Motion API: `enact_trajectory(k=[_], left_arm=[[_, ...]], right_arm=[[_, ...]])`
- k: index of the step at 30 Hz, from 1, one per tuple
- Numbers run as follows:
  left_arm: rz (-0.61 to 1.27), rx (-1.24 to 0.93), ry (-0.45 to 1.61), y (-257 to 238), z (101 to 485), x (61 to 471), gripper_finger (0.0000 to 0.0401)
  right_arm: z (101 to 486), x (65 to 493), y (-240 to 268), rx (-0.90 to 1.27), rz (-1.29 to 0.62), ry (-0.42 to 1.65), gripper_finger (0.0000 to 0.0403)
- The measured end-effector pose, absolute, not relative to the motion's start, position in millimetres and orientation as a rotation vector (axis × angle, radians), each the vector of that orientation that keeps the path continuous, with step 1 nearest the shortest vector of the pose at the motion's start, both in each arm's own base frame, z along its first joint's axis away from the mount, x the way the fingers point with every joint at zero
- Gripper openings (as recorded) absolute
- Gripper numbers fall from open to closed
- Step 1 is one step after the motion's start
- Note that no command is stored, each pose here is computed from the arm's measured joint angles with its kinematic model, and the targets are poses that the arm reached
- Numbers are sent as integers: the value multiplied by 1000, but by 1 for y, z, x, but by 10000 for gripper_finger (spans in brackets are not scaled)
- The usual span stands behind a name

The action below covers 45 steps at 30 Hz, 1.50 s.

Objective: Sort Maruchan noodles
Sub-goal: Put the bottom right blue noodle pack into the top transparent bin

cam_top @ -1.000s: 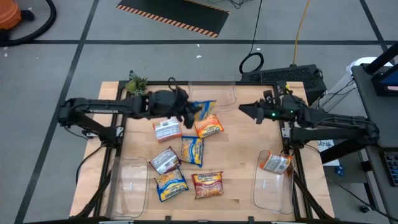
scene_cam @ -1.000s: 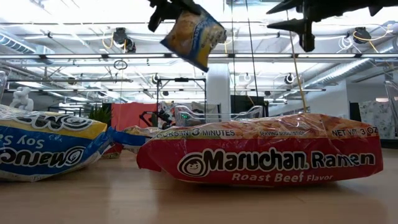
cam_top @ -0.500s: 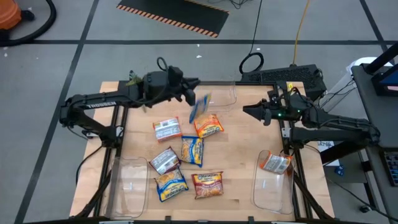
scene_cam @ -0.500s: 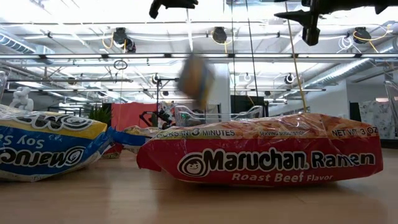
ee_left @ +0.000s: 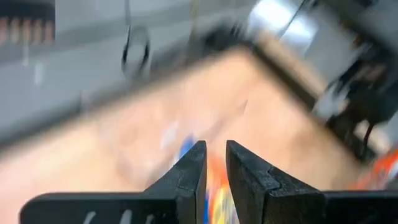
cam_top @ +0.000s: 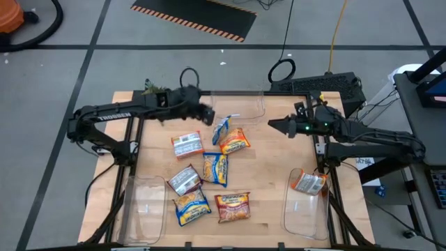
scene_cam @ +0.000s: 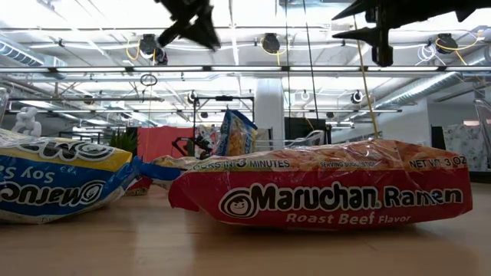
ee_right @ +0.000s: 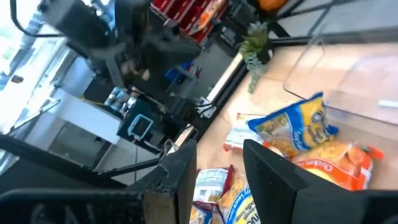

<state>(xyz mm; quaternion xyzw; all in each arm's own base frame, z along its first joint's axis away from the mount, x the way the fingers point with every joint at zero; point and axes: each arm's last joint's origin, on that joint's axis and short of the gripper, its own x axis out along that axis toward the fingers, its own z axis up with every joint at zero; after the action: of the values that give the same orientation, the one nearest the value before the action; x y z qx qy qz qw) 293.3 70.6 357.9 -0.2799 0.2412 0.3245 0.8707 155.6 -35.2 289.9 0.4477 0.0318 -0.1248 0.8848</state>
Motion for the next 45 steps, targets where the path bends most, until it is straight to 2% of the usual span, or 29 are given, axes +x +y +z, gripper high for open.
enact_trajectory(k=[3,5,9,15,17,19,25,31,34,38,45], left_arm=[[650,-666,658,66,345,287,82],[644,-744,718,65,337,288,108],[628,-914,763,67,327,294,193],[621,-974,758,77,310,314,327],[624,-970,765,80,302,322,353],[642,-945,808,83,288,329,362],[641,-846,889,89,256,349,365],[644,-815,880,93,234,366,365],[658,-814,914,94,224,368,352],[665,-834,898,94,224,369,297],[656,-830,881,94,225,371,155]], right_arm=[[287,158,-36,975,-287,77,128],[284,159,-38,1037,-326,75,128],[282,160,-41,1136,-378,59,128],[272,170,-46,1233,-422,98,128],[269,173,-46,1264,-418,117,128],[266,177,-47,1304,-415,136,128],[261,183,-46,1375,-367,211,128],[260,184,-45,1378,-352,224,128],[262,184,-45,1374,-339,209,128],[268,186,-44,1343,-289,169,128],[268,186,-43,1315,-265,184,128]])
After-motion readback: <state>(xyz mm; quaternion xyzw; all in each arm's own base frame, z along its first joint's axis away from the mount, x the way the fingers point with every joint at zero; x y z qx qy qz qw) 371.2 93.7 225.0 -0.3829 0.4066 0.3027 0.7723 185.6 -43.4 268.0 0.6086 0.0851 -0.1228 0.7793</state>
